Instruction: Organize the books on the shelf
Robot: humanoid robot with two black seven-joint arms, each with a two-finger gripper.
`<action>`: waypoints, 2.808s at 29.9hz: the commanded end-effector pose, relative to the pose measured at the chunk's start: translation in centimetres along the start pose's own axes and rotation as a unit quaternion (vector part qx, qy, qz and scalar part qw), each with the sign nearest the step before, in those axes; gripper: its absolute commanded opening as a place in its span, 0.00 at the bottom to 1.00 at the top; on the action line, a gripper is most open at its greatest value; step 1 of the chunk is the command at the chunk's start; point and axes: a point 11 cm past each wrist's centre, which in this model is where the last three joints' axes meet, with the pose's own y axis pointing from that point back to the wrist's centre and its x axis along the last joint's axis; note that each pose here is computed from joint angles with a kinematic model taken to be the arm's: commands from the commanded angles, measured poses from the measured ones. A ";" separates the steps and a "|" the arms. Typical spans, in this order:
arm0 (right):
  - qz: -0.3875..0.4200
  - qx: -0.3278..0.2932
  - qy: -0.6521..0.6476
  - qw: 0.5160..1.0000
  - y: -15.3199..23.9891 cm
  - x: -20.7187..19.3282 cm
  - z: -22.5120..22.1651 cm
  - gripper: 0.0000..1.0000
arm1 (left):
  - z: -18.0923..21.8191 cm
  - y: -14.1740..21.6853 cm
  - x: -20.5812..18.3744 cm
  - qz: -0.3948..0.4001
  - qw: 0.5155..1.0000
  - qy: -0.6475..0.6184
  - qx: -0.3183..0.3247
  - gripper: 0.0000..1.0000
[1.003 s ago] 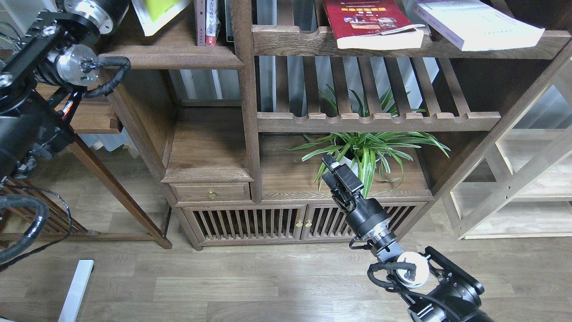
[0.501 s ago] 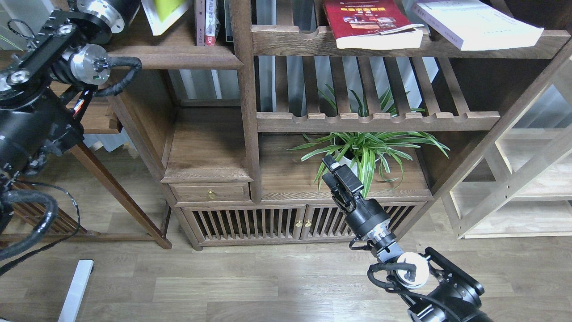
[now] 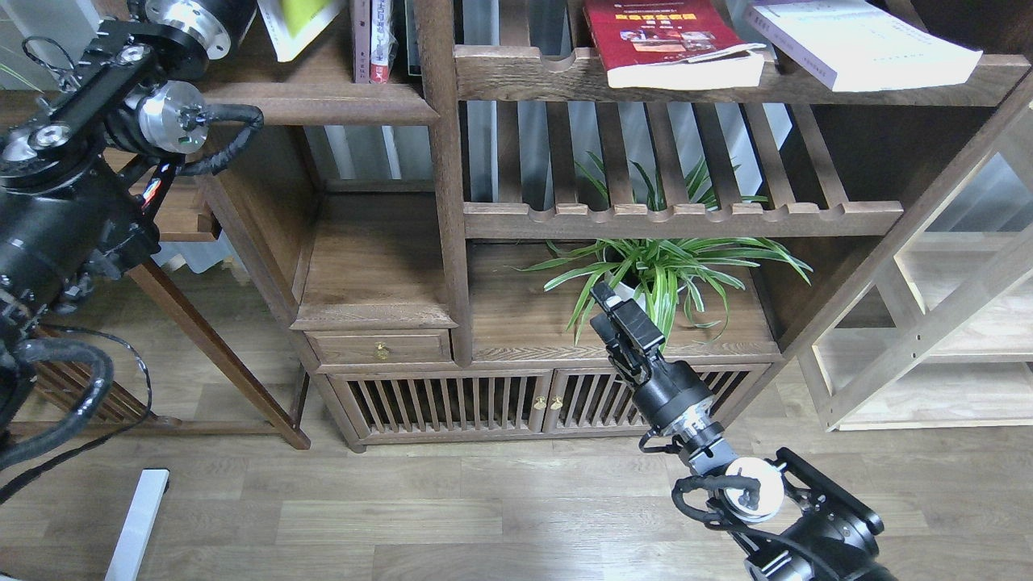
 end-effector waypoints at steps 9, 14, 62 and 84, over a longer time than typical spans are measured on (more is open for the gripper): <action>-0.001 -0.001 0.001 1.000 0.0 0.0 -0.1 0.87 | -0.4 -0.2 -1.0 0.016 1.000 0.003 0.002 0.31; -0.001 -0.002 0.002 1.000 -0.1 -0.1 0.0 0.87 | -0.1 -0.4 -2.2 0.008 1.000 0.009 -0.001 0.32; 0.002 -0.006 0.013 1.000 0.1 0.0 -0.5 0.87 | 11.6 -2.3 -5.8 -0.035 0.991 0.015 -0.131 0.39; -0.007 0.024 0.007 1.000 -0.5 -0.5 -1.9 0.98 | 14.3 2.1 -3.3 -0.079 0.979 0.008 -0.189 0.69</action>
